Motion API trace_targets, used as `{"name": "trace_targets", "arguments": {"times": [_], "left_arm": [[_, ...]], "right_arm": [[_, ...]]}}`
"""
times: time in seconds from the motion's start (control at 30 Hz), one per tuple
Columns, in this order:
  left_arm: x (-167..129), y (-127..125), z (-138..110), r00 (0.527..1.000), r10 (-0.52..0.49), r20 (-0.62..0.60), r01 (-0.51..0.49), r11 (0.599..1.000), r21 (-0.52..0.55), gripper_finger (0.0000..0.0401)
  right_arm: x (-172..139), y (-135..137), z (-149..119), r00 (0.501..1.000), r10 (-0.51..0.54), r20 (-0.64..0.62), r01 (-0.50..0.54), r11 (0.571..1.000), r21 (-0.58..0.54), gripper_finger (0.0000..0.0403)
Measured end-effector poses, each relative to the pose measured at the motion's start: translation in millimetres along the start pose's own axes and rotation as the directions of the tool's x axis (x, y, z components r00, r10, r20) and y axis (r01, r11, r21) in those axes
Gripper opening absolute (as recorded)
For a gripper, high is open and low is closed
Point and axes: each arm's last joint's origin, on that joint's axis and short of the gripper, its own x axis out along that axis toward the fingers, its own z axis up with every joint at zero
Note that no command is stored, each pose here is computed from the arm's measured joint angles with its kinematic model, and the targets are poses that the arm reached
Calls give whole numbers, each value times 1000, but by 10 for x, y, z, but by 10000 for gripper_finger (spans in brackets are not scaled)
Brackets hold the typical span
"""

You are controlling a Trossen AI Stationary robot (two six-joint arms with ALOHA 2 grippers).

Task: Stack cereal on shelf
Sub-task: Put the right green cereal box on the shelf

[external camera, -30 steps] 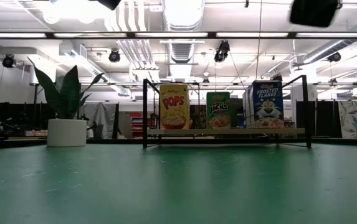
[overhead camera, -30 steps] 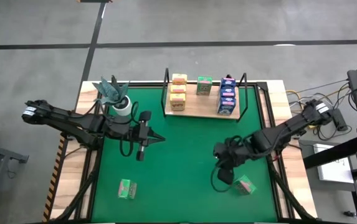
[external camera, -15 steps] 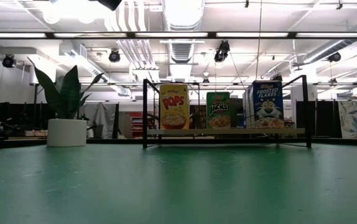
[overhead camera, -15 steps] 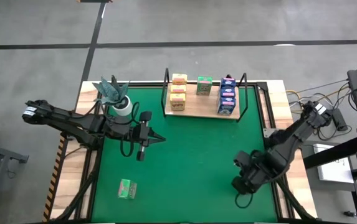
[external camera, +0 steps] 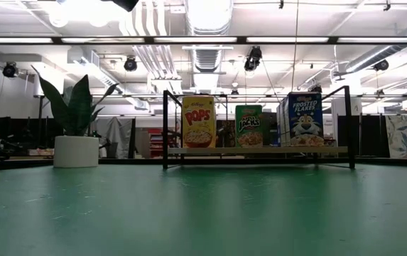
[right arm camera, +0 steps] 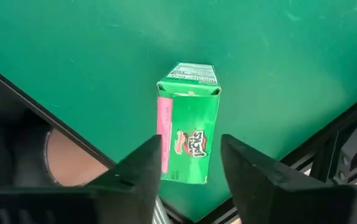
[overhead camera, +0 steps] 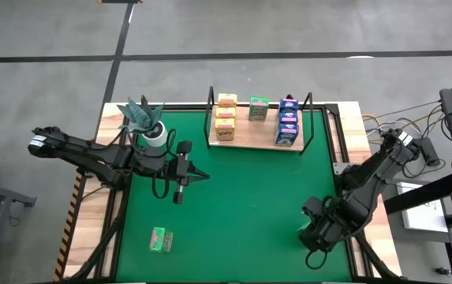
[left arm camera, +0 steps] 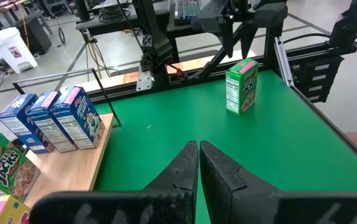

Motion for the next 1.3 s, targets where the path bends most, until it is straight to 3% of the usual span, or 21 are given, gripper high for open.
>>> {"name": "trace_targets", "arguments": {"times": [0.17,0.5,0.83,1.3], "left_arm": [[0,0,3,1000,0,3,0,1000,0,0],[0,7,17,1000,18,16,-18,1000,6,0],[-1,7,18,1000,19,16,-19,1000,6,0],[-1,7,18,1000,20,16,-20,1000,6,0]], "right_arm": [[65,36,-29,1000,-23,-17,23,1000,5,197],[296,151,-51,992,-106,-72,103,994,-45,233],[348,192,-47,993,-101,-53,98,993,-58,235],[575,271,-43,983,-180,-36,176,980,-93,219]]}}
